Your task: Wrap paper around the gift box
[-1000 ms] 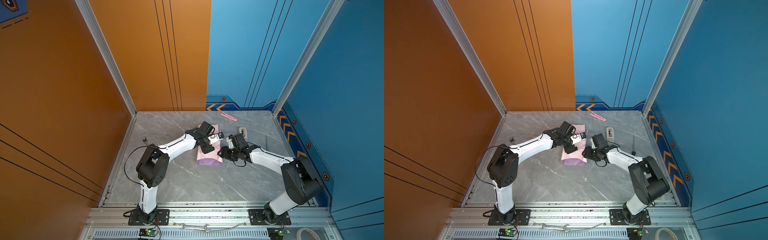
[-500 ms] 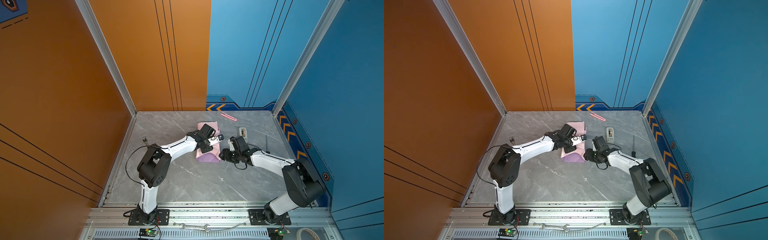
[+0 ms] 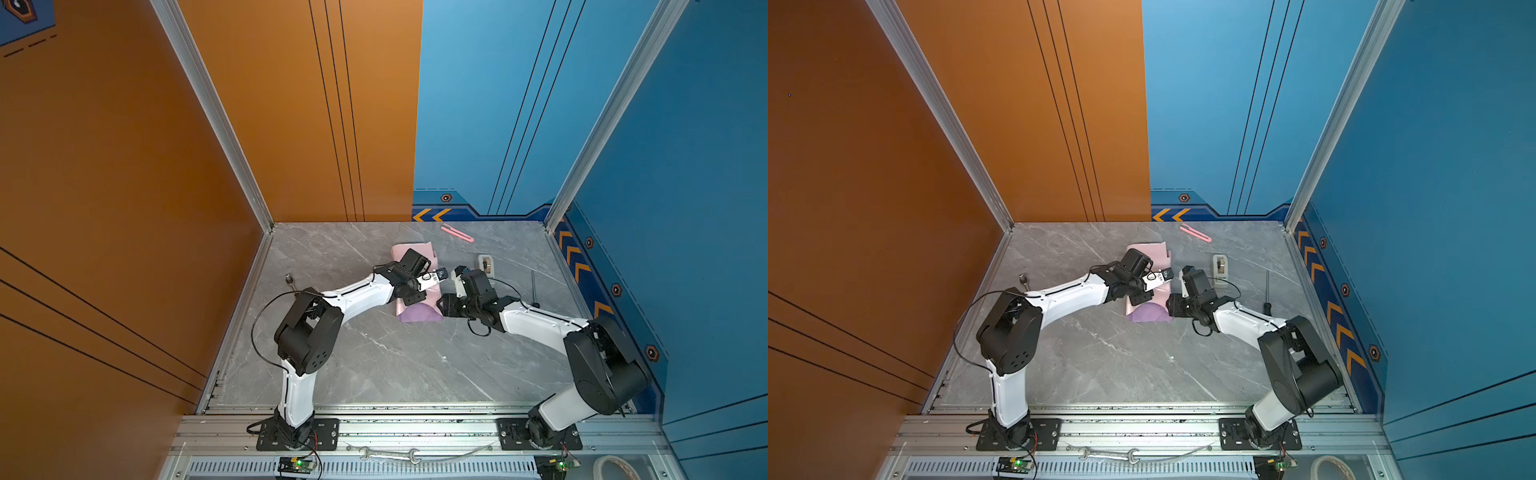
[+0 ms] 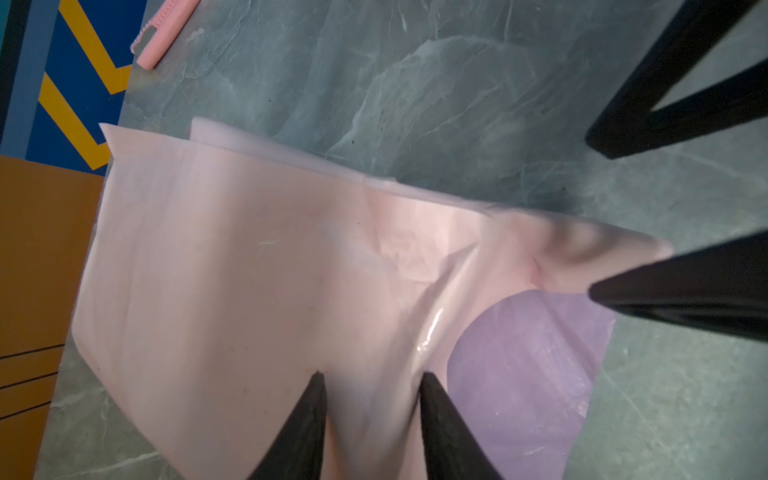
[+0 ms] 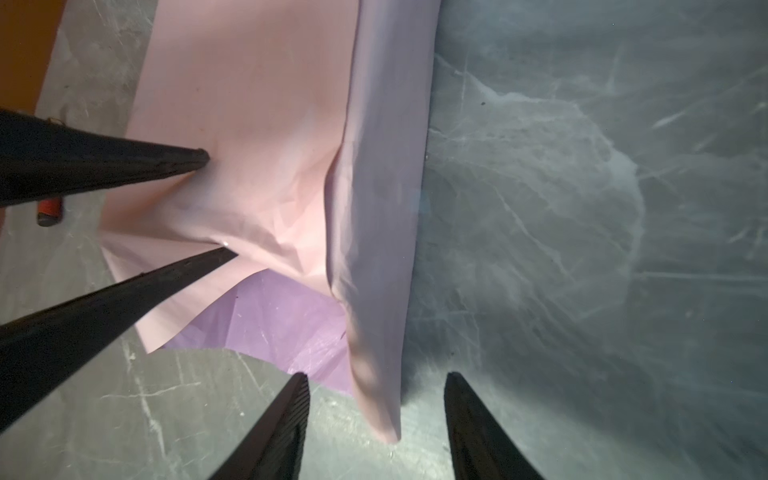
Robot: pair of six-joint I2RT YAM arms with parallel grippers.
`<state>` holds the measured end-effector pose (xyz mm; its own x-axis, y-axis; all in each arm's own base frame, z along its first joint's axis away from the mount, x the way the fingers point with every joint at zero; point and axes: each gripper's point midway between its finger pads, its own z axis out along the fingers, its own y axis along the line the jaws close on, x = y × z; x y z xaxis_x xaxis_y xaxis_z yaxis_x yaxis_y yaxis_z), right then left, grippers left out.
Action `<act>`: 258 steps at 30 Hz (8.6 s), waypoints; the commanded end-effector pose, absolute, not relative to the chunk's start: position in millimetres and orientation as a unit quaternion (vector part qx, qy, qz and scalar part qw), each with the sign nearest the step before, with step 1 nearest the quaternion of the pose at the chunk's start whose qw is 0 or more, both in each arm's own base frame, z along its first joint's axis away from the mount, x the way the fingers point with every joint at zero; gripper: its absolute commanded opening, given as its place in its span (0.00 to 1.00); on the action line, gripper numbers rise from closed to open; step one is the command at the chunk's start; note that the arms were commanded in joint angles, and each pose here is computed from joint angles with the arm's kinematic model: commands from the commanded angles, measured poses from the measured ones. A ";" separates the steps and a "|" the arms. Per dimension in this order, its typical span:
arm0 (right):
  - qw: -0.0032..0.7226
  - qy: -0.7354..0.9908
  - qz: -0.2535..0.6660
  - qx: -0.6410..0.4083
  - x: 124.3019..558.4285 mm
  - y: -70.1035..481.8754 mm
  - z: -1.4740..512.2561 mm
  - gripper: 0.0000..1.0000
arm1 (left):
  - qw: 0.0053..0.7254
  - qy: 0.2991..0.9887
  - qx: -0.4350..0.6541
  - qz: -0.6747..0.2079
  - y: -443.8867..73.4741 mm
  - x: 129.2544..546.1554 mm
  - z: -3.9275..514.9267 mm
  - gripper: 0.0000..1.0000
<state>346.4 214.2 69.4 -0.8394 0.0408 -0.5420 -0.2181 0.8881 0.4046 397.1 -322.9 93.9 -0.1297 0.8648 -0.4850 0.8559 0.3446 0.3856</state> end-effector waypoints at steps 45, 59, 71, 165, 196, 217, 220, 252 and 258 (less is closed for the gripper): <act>0.315 0.922 0.204 -0.097 391.0 233.4 41.8 0.09 | 0.332 0.863 0.318 -0.207 -319.5 498.7 123.7 0.57; 0.305 0.927 0.190 -0.110 374.2 228.2 41.2 0.08 | 0.271 0.875 0.336 -0.218 -317.2 464.1 78.2 0.53; 0.282 0.937 0.180 -0.104 321.2 216.1 29.6 0.07 | 0.276 0.868 0.365 -0.195 -320.1 410.4 96.9 0.61; 0.310 0.888 0.331 0.081 305.9 151.0 86.6 0.28 | 0.335 0.731 0.585 -0.104 -351.5 342.1 62.0 0.31; 0.306 0.889 0.338 0.031 321.1 224.2 67.9 0.13 | 0.335 0.733 0.581 -0.110 -353.2 340.7 62.9 0.30; 0.297 0.888 0.348 0.056 294.3 181.3 90.9 0.49 | 0.338 0.730 0.578 -0.133 -358.8 335.6 70.4 0.36; 0.286 0.884 0.364 0.065 304.2 176.8 105.6 0.53 | 0.339 0.728 0.580 -0.138 -360.8 334.1 71.8 0.40; 0.241 0.925 0.291 0.039 341.1 195.4 90.1 0.40 | 0.360 0.736 0.556 -0.142 -357.8 351.0 97.8 0.57; 0.263 0.914 0.308 0.034 339.3 194.9 111.0 0.52 | 0.349 0.746 0.554 -0.118 -351.8 357.1 82.7 0.55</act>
<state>338.4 196.7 90.0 -0.8835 0.2195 -0.4138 -0.0699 0.8117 0.5799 354.5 -358.0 98.0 -0.1230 0.7047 -0.6988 0.9135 0.3556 0.1978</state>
